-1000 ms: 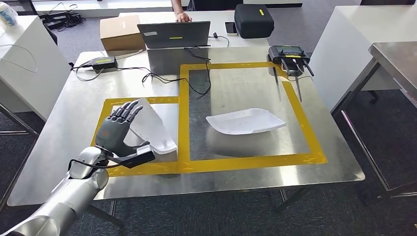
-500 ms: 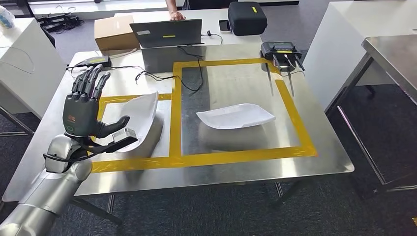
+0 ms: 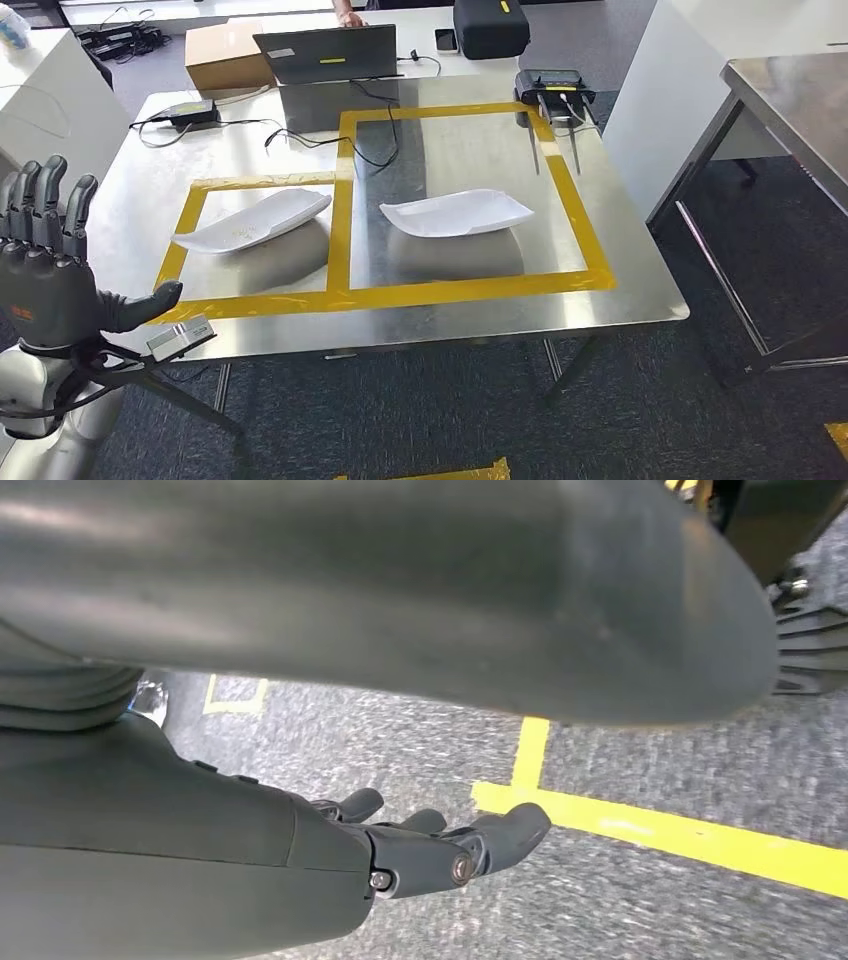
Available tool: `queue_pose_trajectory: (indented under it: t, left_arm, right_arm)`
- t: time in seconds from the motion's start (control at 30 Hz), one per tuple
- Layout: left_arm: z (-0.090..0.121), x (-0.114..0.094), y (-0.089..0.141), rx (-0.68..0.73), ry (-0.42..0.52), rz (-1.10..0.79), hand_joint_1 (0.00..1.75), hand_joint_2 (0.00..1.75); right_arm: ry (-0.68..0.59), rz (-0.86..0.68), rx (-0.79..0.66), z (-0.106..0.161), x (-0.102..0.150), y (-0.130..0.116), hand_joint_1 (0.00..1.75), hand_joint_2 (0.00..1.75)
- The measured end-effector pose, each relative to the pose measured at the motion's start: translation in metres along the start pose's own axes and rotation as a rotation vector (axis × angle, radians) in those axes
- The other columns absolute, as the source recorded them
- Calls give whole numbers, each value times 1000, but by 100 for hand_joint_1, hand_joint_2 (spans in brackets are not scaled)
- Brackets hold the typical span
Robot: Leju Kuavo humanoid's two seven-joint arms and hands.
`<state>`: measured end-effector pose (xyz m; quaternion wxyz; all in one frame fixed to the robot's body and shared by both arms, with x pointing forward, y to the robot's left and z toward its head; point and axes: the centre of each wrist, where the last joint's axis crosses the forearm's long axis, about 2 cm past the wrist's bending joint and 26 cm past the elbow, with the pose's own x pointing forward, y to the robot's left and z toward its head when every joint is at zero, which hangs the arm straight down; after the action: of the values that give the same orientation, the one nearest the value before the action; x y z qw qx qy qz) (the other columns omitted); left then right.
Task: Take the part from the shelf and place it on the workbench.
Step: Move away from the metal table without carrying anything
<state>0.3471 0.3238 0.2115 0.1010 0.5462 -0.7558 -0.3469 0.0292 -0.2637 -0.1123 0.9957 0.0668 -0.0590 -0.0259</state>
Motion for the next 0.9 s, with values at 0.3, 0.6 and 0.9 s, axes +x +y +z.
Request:
queue_pose_trajectory:
  t: [0.3, 0.6, 0.9]
  left_arm:
    - [-2, 7, 10, 25, 31, -45, 0, 0]
    - [-4, 10, 13, 38, 47, -57, 0, 0]
    - [17, 4, 7, -15, 125, -39, 0, 0]
  right_arm:
    - [3, -1, -6, 0, 1, -5, 0, 0]
    - [-12, -6, -11, 0, 4, -7, 0, 0]
    - [2, -19, -17, 1, 4, -7, 0, 0]
